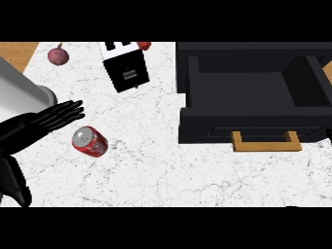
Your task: Pick up the can, place it into the drawer and close the drawer
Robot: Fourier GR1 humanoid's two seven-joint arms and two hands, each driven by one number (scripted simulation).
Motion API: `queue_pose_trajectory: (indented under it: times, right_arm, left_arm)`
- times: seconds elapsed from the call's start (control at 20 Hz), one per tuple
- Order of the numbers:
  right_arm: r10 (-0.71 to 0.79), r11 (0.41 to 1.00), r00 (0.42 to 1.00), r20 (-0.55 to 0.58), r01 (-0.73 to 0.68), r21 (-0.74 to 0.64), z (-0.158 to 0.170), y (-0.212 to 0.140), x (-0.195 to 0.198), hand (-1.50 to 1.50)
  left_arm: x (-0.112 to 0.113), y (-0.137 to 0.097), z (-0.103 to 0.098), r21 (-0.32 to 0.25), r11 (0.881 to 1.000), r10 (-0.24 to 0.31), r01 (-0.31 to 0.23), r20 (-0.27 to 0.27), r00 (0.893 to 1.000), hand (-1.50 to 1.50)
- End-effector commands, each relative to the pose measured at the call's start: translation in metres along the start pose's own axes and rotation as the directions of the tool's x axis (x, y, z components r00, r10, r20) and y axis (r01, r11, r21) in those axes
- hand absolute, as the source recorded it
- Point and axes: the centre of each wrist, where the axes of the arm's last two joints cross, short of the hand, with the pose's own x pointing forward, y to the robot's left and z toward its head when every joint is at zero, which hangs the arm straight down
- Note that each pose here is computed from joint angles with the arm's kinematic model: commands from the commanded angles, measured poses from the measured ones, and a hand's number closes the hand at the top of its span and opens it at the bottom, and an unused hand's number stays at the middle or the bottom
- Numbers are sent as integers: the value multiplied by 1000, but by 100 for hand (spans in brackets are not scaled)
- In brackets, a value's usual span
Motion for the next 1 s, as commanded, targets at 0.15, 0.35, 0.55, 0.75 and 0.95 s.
queue_pose_trajectory:
  times: [0.15, 0.35, 0.55, 0.75, 0.95]
  right_arm:
    - [3, 1000, 1000, 12, -3, 7, -7, 1, -4, -150]
    - [-7, 1000, 1000, -5, 7, 18, 12, 15, -8, -150]
    - [4, 999, 1000, -2, -4, 34, -11, 5, -12, -150]
    - [-29, 999, 999, 13, 29, 24, 0, 0, -14, -150]
    - [0, 1000, 1000, 11, 0, 18, -6, 2, -2, -150]
  left_arm:
    - [-31, 0, -15, -39, 999, 14, -14, 12, 1000, -150]
    - [-34, 4, 2, -9, 1000, -7, 7, 2, 1000, -150]
    - [-52, 16, -6, 14, 1000, -18, 19, -22, 1000, -150]
    - [-61, 21, 6, 28, 1000, -10, 11, -46, 999, -150]
    - [-68, 25, 13, 32, 999, -19, 21, -61, 998, -150]
